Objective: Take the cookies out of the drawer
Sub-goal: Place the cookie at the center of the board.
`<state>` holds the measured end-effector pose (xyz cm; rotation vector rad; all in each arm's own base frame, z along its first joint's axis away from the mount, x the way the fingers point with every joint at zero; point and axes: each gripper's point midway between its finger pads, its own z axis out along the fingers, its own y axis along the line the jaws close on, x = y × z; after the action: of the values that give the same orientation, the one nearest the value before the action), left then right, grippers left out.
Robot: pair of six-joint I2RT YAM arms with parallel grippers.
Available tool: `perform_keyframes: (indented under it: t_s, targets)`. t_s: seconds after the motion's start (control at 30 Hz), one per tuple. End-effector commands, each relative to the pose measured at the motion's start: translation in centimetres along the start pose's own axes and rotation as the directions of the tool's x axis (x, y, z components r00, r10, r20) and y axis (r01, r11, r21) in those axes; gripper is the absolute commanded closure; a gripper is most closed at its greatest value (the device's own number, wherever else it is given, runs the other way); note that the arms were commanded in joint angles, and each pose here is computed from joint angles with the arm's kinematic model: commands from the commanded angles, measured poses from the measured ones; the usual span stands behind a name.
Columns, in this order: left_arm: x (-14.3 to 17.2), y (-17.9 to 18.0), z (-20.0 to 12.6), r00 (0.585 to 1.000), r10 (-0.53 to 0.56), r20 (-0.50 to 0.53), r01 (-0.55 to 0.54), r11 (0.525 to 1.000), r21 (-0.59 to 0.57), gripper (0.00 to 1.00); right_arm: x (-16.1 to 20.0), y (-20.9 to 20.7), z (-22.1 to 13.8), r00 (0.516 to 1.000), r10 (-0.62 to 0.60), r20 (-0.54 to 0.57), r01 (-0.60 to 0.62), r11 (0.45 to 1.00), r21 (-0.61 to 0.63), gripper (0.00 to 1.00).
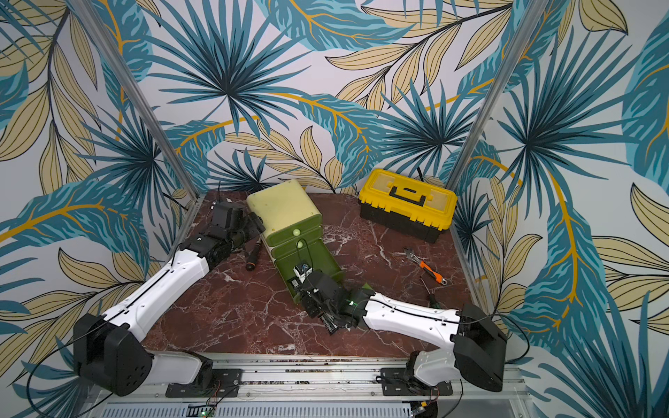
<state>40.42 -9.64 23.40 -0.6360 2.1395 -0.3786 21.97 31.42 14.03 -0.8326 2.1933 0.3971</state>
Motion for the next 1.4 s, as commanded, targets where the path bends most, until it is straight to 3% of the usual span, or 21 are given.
perform_keyframes:
  t_s: [0.0, 0.3, 0.53, 0.73, 0.9, 1.1, 1.37]
  targets:
    - [1.0, 0.6, 0.3, 0.999, 0.015, -0.04, -0.016, 1.0, -0.009, 0.21, 3.8, 1.6, 0.5, 0.993, -0.108, -0.055, 0.104, 0.992, -0.073, 0.62]
    - [0.9, 0.5, 0.2, 0.999, 0.014, -0.041, -0.014, 1.0, -0.008, 0.21, 9.2, 2.4, 3.7, 0.98, -0.097, -0.174, 0.083, 0.993, -0.09, 0.62]
    - [0.7, 0.6, 0.0, 0.999, 0.018, -0.035, -0.018, 1.0, -0.011, 0.21, 10.7, 1.8, 4.8, 0.975, -0.085, -0.206, 0.077, 0.996, -0.049, 0.61]
    - [0.9, 0.5, 0.1, 0.999, 0.016, -0.041, -0.016, 1.0, -0.009, 0.21, 11.0, 1.5, 4.6, 0.974, -0.073, -0.214, 0.067, 0.997, -0.037, 0.54]
    - [0.9, 0.4, 0.1, 0.999, 0.013, -0.041, -0.014, 1.0, -0.005, 0.21, 8.2, 1.3, 3.2, 0.989, -0.071, -0.133, 0.069, 0.997, -0.02, 0.44]
    - [0.8, 0.3, 0.0, 0.999, 0.013, -0.038, -0.013, 1.0, -0.001, 0.21, 2.0, 1.1, 0.9, 0.997, -0.072, 0.007, 0.072, 0.997, 0.018, 0.43]
    - [0.8, 0.4, -0.1, 0.999, 0.01, -0.041, -0.01, 1.0, -0.001, 0.21, -0.7, -0.5, 3.3, 0.993, 0.011, -0.116, 0.007, 0.988, 0.153, 0.42]
